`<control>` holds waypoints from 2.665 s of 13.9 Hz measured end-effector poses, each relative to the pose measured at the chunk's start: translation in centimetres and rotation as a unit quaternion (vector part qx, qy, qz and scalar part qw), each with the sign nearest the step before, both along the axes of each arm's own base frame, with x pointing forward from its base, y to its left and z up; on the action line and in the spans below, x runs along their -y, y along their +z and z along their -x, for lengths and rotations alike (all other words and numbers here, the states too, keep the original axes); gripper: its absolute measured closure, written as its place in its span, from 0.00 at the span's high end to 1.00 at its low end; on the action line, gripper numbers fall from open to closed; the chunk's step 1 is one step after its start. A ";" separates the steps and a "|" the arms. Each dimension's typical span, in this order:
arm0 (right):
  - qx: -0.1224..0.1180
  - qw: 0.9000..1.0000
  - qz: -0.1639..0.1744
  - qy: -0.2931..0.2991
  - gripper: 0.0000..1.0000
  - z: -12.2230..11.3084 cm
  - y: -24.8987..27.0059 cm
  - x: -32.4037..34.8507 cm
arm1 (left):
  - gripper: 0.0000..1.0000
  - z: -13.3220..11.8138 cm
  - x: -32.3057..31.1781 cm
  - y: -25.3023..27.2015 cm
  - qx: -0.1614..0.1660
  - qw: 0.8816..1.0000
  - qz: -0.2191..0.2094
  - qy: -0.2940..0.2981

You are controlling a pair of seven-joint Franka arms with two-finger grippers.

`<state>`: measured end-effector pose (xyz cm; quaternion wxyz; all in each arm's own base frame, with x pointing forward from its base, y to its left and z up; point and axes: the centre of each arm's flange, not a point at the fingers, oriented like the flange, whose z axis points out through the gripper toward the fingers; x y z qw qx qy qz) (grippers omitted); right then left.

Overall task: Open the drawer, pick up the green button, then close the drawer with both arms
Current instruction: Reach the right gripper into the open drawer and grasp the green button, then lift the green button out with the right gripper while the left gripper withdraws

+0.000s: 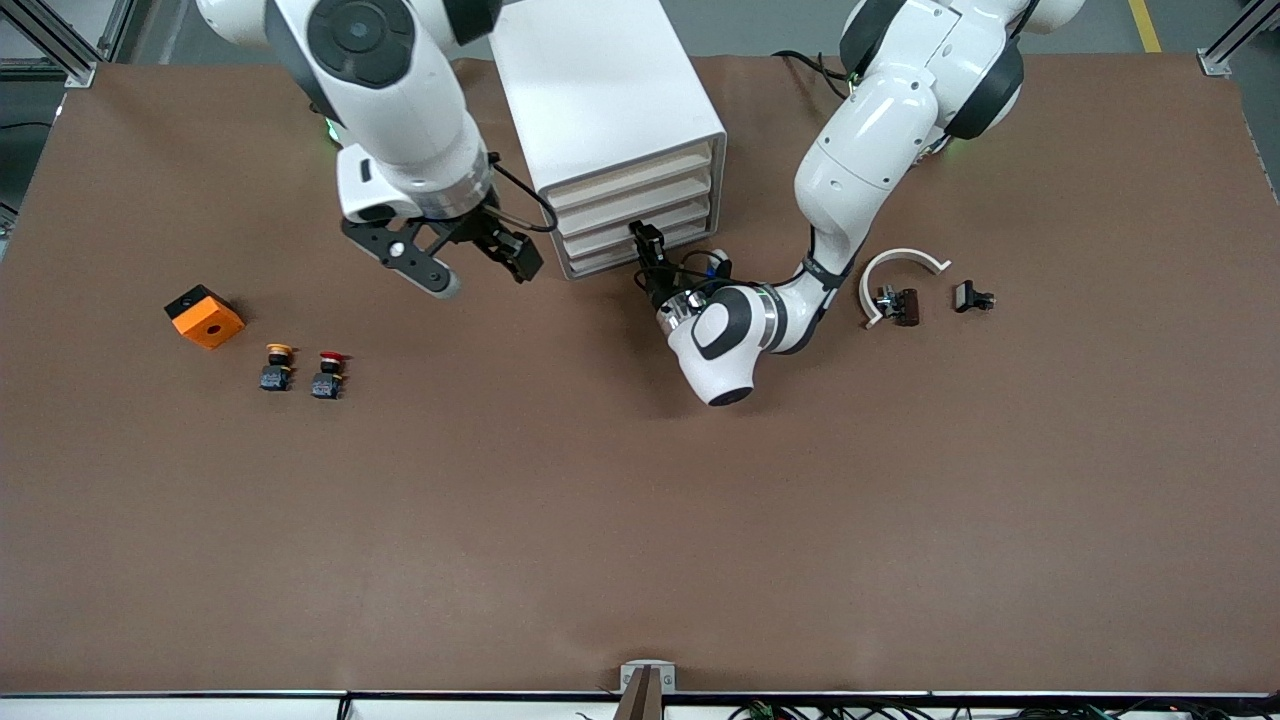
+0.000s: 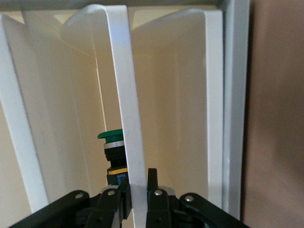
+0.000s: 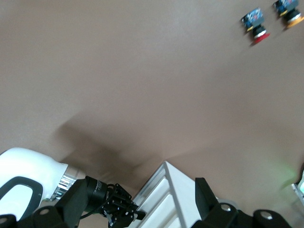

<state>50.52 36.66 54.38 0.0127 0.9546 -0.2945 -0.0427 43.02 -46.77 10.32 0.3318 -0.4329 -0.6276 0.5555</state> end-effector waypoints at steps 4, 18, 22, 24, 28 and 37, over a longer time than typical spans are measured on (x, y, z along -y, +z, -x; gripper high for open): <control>0.005 0.999 -0.001 -0.042 1.00 1.0 -2.3 -4.0 | 0.14 -3.3 -2.8 0.2 0.006 0.999 -0.001 0.032; -0.029 0.995 -0.012 -0.093 1.00 4.3 -13.7 -11.1 | 0.54 -12.6 -9.4 3.0 0.068 0.991 0.021 0.109; -0.024 0.997 -0.013 -0.066 1.00 7.7 -18.2 -14.1 | 0.96 -17.8 -12.5 7.4 0.121 0.981 0.041 0.144; -0.023 0.998 -0.012 -0.057 1.00 9.3 -20.0 -14.8 | 1.00 -21.2 -16.9 9.6 0.177 0.970 0.048 0.159; -0.032 0.998 0.002 -0.051 1.00 10.6 -21.9 -14.8 | 1.00 -25.5 -26.1 15.0 0.302 0.941 0.042 0.147; -0.035 0.998 0.007 -0.051 1.00 10.7 -26.8 -15.5 | 1.00 -26.4 -36.6 26.5 0.514 0.837 0.044 -0.184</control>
